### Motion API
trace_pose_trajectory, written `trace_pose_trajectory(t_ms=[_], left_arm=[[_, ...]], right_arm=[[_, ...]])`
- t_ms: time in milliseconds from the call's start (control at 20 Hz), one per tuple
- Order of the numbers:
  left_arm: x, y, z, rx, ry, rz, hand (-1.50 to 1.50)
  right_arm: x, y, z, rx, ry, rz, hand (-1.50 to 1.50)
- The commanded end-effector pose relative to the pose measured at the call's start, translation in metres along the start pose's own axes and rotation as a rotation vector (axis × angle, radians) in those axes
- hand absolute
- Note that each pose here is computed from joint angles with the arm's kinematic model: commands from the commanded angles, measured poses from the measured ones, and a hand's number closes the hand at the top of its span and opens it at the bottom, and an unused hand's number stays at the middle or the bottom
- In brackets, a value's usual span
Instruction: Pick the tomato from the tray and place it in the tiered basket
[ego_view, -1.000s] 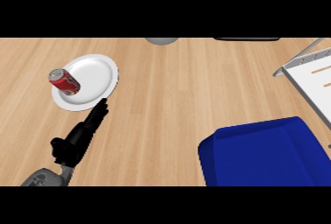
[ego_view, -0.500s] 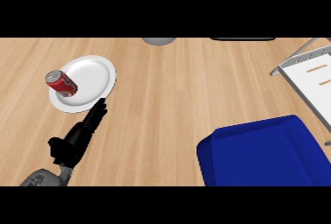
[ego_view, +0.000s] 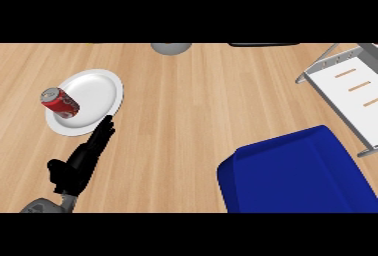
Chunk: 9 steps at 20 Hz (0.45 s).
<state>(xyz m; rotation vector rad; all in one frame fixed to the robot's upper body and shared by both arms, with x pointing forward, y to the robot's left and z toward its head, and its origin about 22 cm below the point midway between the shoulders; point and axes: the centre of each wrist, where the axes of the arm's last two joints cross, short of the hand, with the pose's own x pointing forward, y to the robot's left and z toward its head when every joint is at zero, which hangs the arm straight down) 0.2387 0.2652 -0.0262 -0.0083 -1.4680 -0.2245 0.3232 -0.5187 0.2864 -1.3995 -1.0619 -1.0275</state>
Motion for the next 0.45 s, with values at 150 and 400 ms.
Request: trace_pose_trajectory(t_ms=[150, 400], left_arm=[[0.006, -0.004, -0.006, 0.051, -0.018, 0.051, 0.00], [-0.008, 0.006, 0.011, 0.096, -0.015, 0.036, 0.00]], right_arm=[[-0.010, -0.060, -0.021, -0.067, -0.040, -0.103, -1.50], [-0.028, -0.108, -0.031, -0.021, -0.041, -0.075, -1.50]])
